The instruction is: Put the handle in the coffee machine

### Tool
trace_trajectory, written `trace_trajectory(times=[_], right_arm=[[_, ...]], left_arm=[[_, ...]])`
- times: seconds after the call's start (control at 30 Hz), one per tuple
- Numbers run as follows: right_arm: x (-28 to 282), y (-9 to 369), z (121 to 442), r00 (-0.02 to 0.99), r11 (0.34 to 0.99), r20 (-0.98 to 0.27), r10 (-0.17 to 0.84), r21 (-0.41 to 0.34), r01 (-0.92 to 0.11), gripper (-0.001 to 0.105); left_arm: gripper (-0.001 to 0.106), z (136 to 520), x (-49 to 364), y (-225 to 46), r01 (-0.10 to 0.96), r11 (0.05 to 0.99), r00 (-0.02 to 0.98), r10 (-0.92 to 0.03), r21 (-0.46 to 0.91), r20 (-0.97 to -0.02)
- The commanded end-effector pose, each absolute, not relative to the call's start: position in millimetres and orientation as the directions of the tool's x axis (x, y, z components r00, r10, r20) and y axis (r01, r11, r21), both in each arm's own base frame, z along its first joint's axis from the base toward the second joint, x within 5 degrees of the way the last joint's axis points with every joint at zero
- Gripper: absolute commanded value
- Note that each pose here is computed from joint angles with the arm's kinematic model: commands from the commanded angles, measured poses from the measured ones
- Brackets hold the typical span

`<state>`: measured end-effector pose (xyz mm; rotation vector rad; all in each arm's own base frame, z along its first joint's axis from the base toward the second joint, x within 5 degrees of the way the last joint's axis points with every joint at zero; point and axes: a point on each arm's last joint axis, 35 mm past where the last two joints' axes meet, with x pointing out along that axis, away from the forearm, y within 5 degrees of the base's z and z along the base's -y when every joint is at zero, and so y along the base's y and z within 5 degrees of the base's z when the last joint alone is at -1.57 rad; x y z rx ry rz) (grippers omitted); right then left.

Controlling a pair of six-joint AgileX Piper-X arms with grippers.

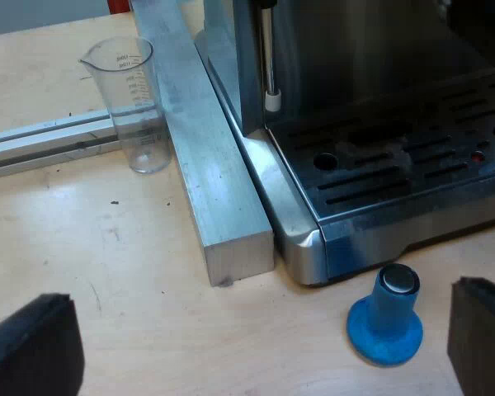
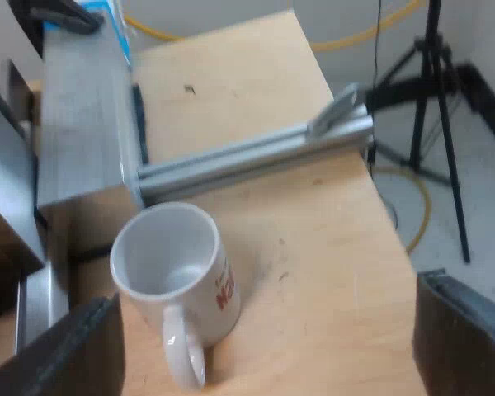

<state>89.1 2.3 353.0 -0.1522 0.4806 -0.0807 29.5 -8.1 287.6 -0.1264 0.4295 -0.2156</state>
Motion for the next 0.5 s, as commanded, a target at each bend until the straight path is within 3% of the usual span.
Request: trace_trajectory(times=[0.03, 0.33, 0.5], right_arm=[[78, 0, 363, 0.908, 0.980, -0.395, -0.137, -0.187, 0.067, 0.073], [16, -6, 371, 0.973, 0.957, -0.197, -0.118, -0.283, 0.058, 0.073], [-7, -8, 364, 0.976, 0.952, -0.181, -0.117, -0.299, 0.059, 0.073]], left_arm=[[0.091, 289, 31, -8, 0.172, 0.971, 0.891, -0.225, -0.165, -0.395], [0.091, 289, 31, -8, 0.172, 0.971, 0.891, -0.225, -0.165, -0.395], [0.091, 289, 31, -8, 0.172, 0.971, 0.891, -0.225, -0.165, -0.395]])
